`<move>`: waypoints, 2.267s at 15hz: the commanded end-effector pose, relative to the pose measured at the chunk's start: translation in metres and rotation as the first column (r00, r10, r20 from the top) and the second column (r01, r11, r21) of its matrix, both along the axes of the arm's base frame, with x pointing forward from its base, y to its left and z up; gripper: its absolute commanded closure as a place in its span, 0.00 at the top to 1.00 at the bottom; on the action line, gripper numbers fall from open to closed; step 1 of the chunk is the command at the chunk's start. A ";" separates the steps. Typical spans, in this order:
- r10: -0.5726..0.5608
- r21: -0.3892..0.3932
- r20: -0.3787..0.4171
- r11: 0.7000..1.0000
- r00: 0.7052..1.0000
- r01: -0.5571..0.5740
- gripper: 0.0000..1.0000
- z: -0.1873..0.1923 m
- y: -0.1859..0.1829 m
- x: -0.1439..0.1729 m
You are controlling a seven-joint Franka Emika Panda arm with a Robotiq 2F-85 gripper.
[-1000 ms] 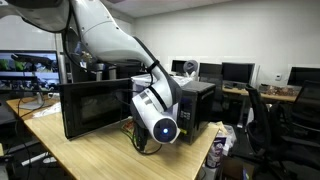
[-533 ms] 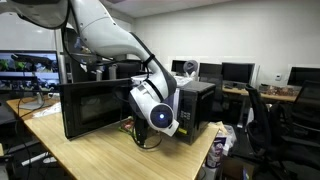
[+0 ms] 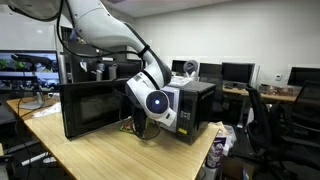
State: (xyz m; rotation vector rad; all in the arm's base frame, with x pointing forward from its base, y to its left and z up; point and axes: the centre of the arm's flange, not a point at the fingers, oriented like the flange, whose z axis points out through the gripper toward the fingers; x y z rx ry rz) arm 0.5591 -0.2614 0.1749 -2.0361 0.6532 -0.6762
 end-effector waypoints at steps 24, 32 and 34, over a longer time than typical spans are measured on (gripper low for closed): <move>-0.427 -0.010 -0.194 0.901 0.883 0.433 0.00 0.011 -0.012 -0.144; -0.603 0.030 -0.336 0.761 0.724 0.648 0.00 0.003 -0.021 -0.150; -0.630 0.032 -0.365 0.728 0.686 0.685 0.00 0.002 -0.024 -0.154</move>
